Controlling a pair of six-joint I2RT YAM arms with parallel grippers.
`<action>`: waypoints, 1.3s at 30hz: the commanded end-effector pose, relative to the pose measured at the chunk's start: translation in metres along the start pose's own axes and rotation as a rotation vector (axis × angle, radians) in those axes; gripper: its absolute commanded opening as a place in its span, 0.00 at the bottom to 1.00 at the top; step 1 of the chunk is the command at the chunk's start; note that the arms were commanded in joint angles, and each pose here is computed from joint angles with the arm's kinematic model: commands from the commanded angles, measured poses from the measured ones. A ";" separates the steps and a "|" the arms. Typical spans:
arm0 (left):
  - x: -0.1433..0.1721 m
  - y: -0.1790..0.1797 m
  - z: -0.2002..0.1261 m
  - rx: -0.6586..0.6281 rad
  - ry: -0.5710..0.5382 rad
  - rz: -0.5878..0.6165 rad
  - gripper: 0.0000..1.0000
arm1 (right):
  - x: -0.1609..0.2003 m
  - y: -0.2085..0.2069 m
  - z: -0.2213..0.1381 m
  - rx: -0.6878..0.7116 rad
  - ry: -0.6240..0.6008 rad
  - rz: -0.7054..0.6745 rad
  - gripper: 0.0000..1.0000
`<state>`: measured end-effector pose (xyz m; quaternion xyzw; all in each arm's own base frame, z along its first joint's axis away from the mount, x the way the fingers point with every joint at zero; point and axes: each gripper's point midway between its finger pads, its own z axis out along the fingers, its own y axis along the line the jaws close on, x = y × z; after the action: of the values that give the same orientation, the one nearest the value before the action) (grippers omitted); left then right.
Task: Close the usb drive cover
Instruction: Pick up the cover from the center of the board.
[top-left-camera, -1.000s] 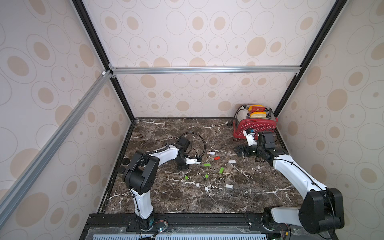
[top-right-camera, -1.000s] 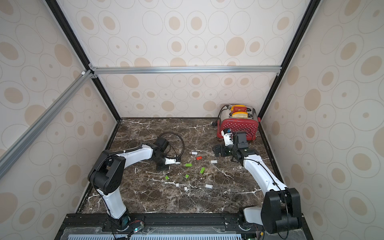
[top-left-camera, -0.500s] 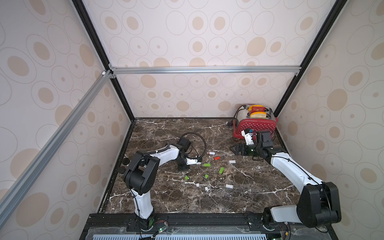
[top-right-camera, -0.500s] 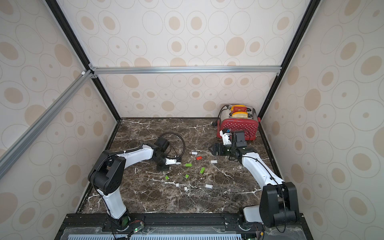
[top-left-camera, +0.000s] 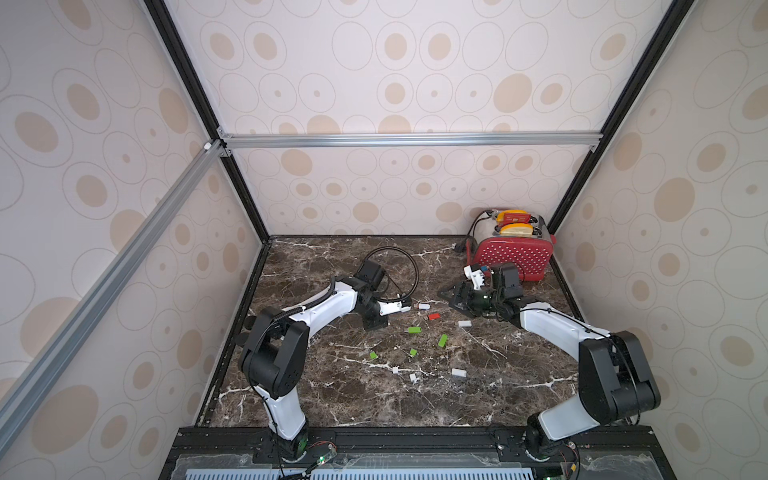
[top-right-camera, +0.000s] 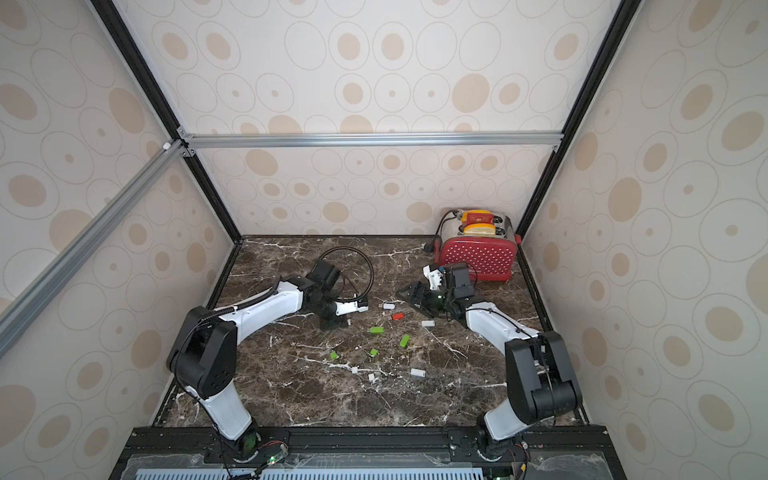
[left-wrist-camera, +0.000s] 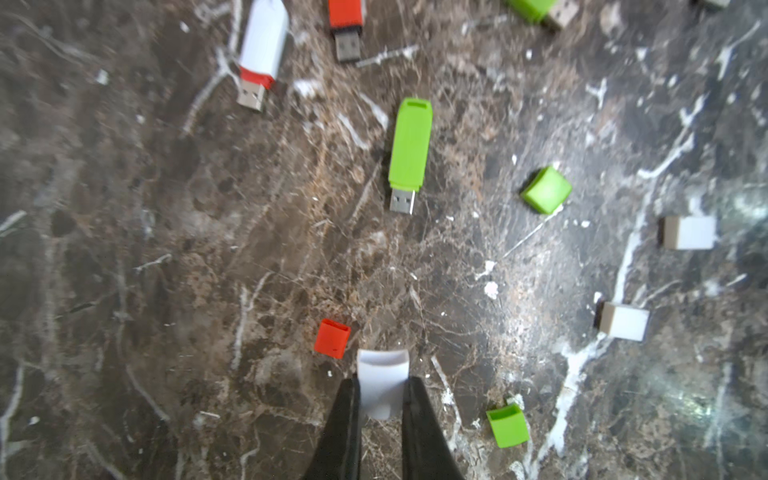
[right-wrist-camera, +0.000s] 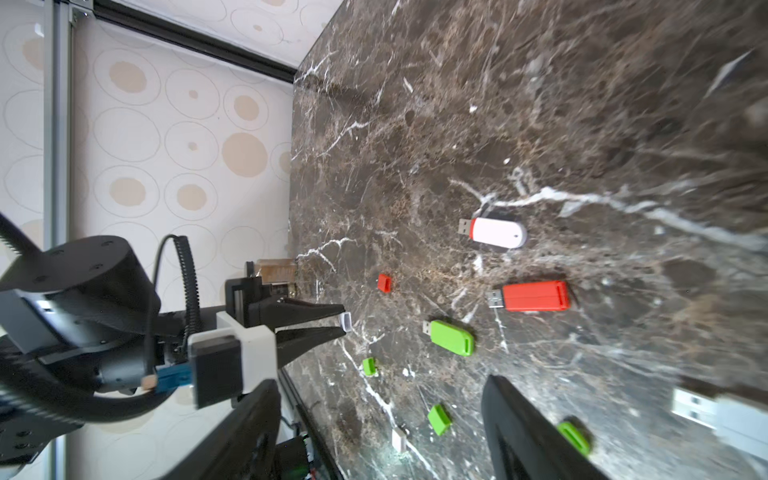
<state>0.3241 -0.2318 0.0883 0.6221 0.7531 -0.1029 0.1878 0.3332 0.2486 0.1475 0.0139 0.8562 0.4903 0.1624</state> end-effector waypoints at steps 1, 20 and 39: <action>-0.029 0.002 -0.025 -0.002 -0.081 -0.053 0.16 | 0.006 0.028 0.013 -0.096 0.032 0.017 0.79; -0.069 -0.005 -0.053 0.007 -0.187 -0.068 0.15 | 0.042 0.069 0.059 -0.253 0.176 -0.032 0.55; -0.081 -0.013 -0.057 0.006 -0.190 -0.017 0.13 | 0.054 0.074 0.073 -0.268 0.232 -0.023 0.41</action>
<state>0.3207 -0.2766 0.1509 0.5896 0.7552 -0.1612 0.2367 0.2928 0.3505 0.1542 -0.0628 0.8043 0.5868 0.0696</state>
